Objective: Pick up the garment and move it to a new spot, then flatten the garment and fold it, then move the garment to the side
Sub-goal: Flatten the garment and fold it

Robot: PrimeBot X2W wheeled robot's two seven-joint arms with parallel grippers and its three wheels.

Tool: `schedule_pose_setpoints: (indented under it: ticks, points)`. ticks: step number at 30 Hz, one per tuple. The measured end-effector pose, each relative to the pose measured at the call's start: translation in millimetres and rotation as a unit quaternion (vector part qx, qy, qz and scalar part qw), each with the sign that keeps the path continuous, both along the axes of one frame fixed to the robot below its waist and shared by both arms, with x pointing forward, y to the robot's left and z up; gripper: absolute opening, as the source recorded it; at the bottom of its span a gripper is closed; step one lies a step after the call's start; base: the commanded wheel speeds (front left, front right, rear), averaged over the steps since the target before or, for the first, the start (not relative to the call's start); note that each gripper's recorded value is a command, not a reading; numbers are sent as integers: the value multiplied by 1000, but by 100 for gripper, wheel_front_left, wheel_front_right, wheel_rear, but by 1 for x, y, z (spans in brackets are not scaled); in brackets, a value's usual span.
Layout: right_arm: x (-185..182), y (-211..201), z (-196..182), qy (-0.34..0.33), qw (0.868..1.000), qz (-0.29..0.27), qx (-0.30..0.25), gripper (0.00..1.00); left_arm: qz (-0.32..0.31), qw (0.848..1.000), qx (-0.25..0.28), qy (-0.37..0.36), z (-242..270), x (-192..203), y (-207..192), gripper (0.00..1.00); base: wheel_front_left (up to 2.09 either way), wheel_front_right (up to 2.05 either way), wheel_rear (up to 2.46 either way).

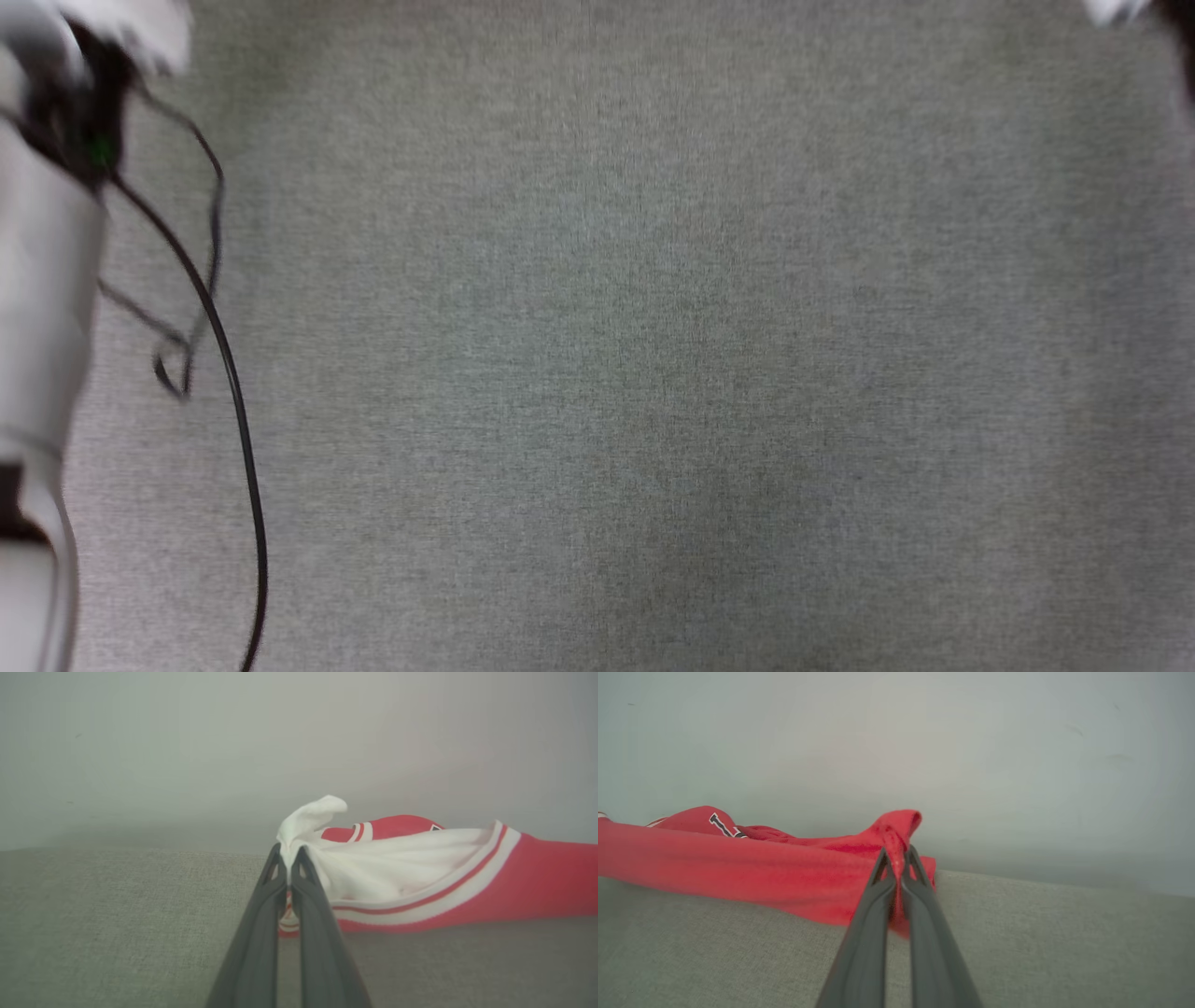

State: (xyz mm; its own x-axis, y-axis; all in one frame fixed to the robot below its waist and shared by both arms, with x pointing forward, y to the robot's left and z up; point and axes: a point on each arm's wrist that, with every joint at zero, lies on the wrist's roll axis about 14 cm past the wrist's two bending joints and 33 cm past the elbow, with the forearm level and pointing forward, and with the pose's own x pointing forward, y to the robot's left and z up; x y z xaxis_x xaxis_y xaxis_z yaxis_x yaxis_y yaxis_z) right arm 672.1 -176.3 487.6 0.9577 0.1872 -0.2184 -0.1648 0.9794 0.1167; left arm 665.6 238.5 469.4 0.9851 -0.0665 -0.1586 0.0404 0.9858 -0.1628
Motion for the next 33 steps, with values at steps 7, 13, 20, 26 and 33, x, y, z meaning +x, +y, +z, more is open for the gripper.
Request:
schedule_pose_setpoints:
  ticks: [7, 13, 20, 26, 33]
  points:
    - [-71, -1, -39, 41, 999, 6, 20, 0, -6, 999, -23, 48, -37, -76, 5, 0, 0, 0, 0]
    - [-123, -9, -45, 62, 998, 1, 31, 0, 1, 997, -37, 72, -48, -133, 14, 0, 0, 0, 0]
    - [-181, -26, -41, 70, 997, -14, 35, 0, 16, 997, -35, 73, -42, -191, 17, 0, 0, 0, 0]
    - [-233, -36, -41, 84, 995, -26, 39, 0, 38, 995, -55, 79, -37, -243, 13, 0, 0, 0, 0]
    - [-292, -40, -48, 105, 992, -42, 48, 0, 60, 991, -62, 104, -36, -302, 14, 0, 0, 0, 0]
